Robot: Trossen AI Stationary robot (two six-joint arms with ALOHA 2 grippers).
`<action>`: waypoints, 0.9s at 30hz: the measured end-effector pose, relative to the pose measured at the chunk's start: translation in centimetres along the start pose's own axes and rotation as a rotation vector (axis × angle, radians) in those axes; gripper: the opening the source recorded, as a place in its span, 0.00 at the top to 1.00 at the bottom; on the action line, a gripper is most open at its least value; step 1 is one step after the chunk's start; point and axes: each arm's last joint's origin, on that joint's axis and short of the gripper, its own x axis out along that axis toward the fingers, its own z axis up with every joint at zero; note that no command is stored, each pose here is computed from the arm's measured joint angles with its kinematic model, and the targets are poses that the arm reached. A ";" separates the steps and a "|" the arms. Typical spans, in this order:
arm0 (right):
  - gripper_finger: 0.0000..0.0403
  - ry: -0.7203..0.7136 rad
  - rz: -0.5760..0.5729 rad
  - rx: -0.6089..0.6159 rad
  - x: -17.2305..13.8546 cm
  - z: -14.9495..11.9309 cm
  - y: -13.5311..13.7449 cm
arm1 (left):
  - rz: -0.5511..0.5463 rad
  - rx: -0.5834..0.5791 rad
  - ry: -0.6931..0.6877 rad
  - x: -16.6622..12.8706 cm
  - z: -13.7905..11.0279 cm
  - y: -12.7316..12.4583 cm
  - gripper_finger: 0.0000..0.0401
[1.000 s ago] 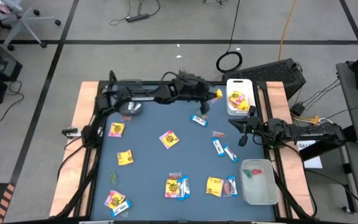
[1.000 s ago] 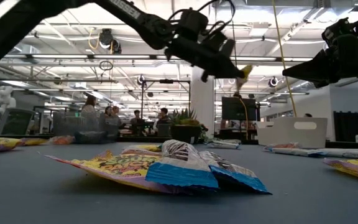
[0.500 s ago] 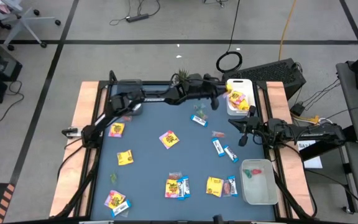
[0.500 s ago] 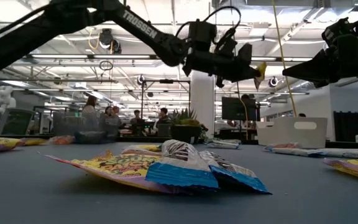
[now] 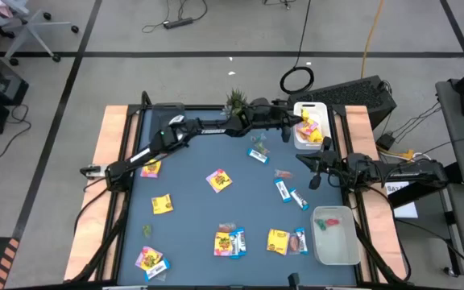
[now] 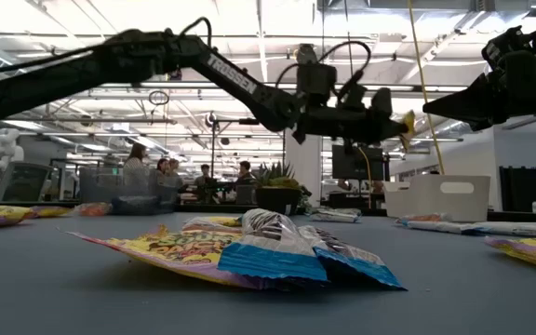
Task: Sort candy
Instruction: Put the top yellow candy pack into the white bin
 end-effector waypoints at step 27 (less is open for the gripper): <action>1.00 0.000 0.000 0.000 0.0 0.0 0.0 | 0.068 -0.014 0.141 0.7 -2.2 0.9 1.00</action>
